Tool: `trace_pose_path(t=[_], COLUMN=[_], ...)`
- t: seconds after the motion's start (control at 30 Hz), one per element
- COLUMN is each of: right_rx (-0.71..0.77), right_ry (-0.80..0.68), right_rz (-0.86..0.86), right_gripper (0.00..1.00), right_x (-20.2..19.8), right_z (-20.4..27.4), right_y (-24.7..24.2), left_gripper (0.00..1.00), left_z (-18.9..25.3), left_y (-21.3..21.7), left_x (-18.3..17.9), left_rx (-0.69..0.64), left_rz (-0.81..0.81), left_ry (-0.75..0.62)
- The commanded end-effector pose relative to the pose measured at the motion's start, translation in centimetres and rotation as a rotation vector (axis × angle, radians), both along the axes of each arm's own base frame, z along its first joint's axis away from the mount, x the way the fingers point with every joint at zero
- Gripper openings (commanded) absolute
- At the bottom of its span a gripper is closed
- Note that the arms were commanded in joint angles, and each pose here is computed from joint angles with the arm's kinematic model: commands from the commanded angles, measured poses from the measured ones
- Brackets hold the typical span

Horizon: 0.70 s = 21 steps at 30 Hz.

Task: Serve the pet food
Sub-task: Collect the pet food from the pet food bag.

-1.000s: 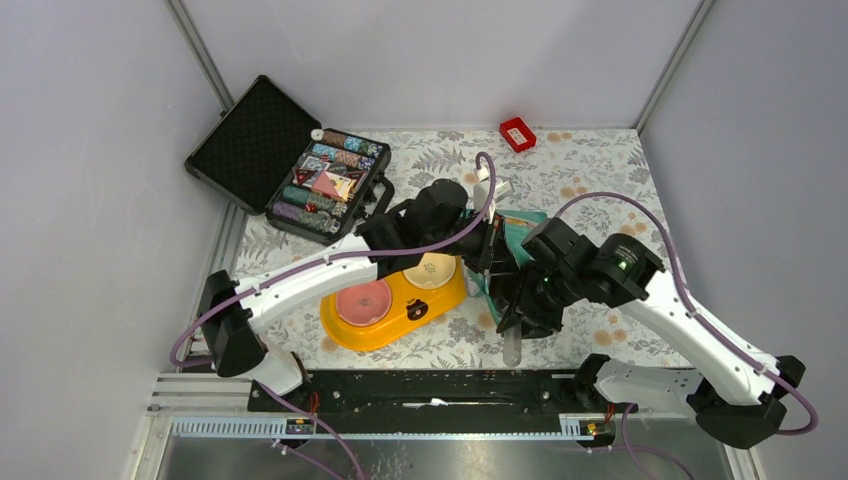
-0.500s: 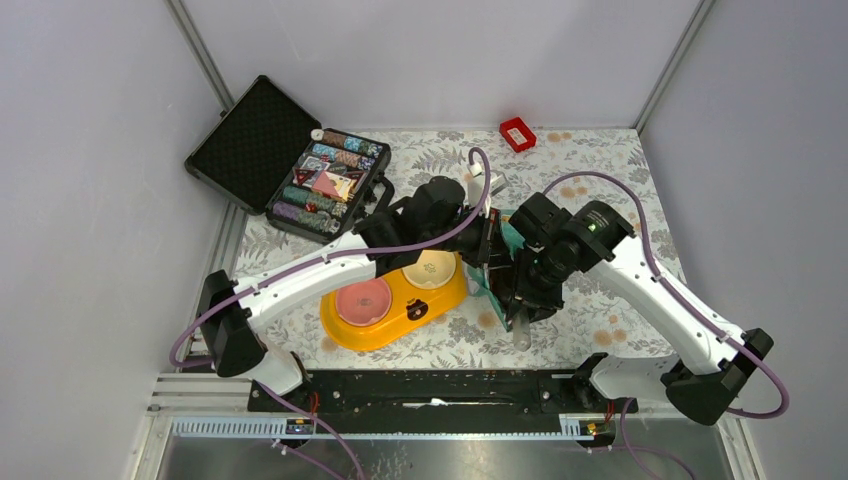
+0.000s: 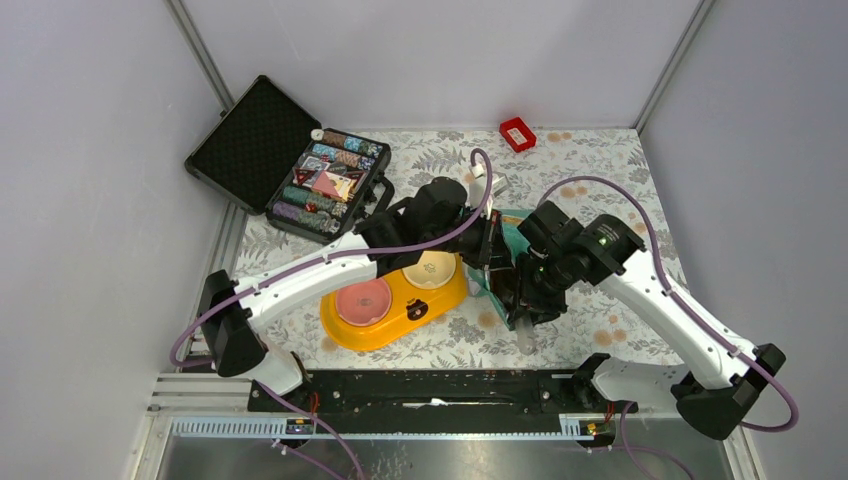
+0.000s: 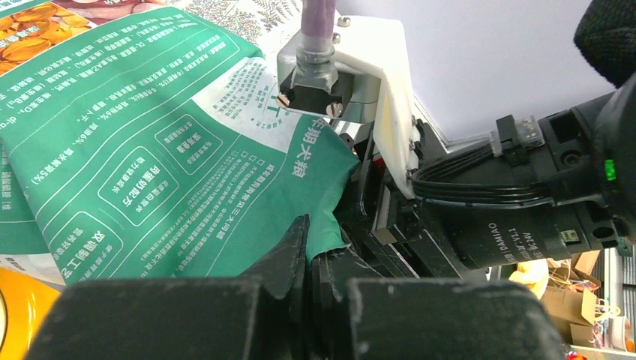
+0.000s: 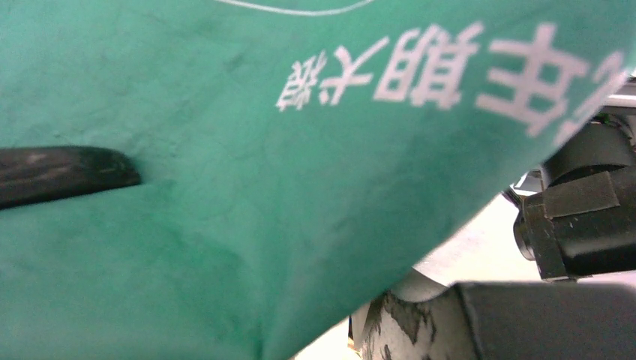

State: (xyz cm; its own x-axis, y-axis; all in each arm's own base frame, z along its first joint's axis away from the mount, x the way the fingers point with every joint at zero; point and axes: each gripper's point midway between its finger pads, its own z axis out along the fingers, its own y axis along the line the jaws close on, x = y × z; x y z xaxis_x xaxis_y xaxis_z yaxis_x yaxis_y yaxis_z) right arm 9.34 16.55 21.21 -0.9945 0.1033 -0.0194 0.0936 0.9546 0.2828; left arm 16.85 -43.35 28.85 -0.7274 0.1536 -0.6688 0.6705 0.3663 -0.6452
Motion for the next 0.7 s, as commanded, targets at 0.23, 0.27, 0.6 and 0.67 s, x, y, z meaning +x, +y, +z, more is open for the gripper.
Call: trace_pose_path(t=[0.23, 0.27, 0.6, 0.67], right_rx=[0.131, 0.137, 0.182, 0.189], right_ry=[-0.024, -0.018, -0.017, -0.014], right_rz=[-0.138, -0.137, -0.168, -0.17], right_gripper=[0.35, 0.35, 0.45, 0.42], right_x=[0.5, 0.5, 0.2, 0.2], right_z=[-1.1, -1.2, -0.9, -0.9], right_y=[1.6, 1.7, 2.1, 2.2], left_gripper=[0.0, 0.0, 0.0, 0.0], left_z=[14.0, 14.0, 14.2, 14.3], left_y=[-0.8, -0.8, -0.7, -0.7], left_x=[-1.8, -1.7, -1.5, -1.5], left_rx=[-0.367, -0.365, -0.357, -0.357], left_rz=[-0.095, -0.093, -0.088, -0.089], left_ry=[-0.184, -0.187, -0.203, -0.203])
